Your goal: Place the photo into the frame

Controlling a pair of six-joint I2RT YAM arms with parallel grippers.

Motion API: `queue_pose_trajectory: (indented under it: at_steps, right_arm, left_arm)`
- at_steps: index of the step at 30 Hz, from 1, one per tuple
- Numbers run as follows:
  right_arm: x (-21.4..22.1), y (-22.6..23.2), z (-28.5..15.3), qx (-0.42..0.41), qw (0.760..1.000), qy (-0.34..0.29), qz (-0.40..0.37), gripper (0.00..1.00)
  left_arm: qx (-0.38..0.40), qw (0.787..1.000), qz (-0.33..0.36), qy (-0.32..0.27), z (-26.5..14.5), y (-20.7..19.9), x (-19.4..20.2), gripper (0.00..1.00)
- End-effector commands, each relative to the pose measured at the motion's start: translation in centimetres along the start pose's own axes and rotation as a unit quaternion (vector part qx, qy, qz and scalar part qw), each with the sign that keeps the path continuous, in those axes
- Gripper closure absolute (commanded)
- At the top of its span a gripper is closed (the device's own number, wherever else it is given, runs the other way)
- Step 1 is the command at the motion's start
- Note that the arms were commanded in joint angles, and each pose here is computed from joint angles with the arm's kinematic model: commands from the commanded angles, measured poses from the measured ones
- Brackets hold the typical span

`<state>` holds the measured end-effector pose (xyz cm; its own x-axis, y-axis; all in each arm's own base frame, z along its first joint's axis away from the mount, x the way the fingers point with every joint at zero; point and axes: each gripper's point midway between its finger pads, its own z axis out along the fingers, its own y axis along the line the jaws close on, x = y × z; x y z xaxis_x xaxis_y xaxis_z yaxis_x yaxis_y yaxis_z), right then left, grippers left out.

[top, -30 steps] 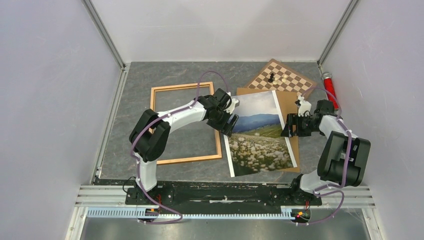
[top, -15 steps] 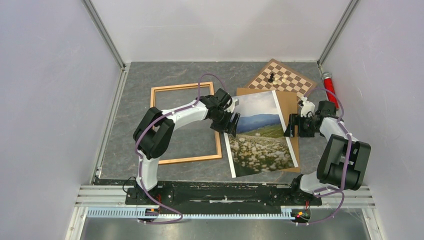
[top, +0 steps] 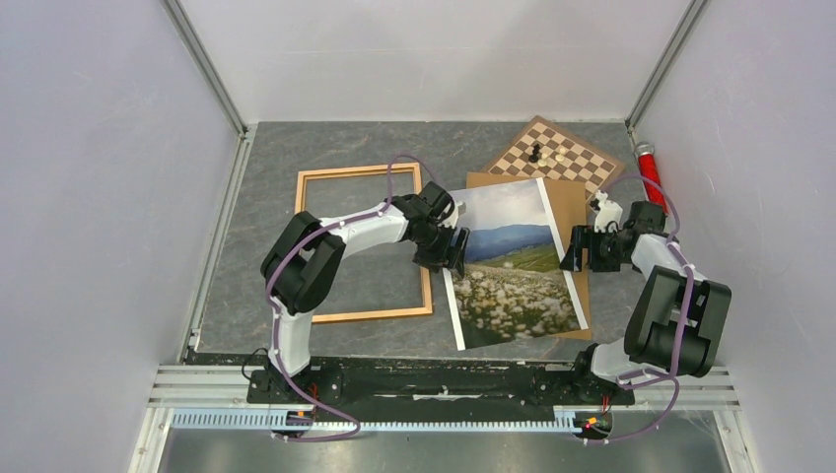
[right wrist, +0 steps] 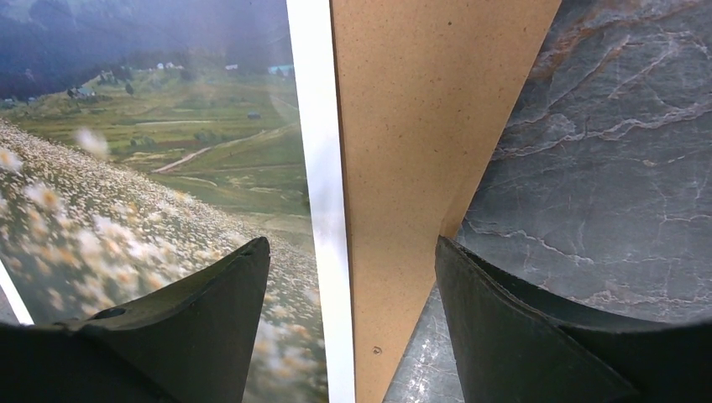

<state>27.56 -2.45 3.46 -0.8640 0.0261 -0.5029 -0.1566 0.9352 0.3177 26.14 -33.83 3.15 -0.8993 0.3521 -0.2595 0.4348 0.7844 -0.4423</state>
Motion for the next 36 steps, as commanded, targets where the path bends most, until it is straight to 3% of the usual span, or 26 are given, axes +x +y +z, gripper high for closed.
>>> queue_pose_trajectory:
  at_steps: [1,14,23,36]
  right_arm:
    - [2.6,1.8,0.8,-0.042,0.999,0.031,0.004,0.25]
    - [2.7,3.4,1.0,-0.069,0.997,0.03,-0.024,0.26]
    - [2.8,2.5,1.2,-0.045,0.998,0.036,-0.022,0.28]
    - [2.6,1.5,1.0,-0.017,0.999,0.04,-0.024,0.29]
  left_arm:
    - [0.042,0.999,-0.02,-0.018,-0.7,-1.8,-0.3,0.22]
    - [0.106,0.993,0.004,-0.044,-0.7,-2.5,-1.1,0.33]
    - [0.089,0.992,0.023,-0.092,-2.5,-1.0,-3.2,0.54]
    - [0.117,0.983,0.045,-0.135,-2.8,-1.4,-5.7,0.68]
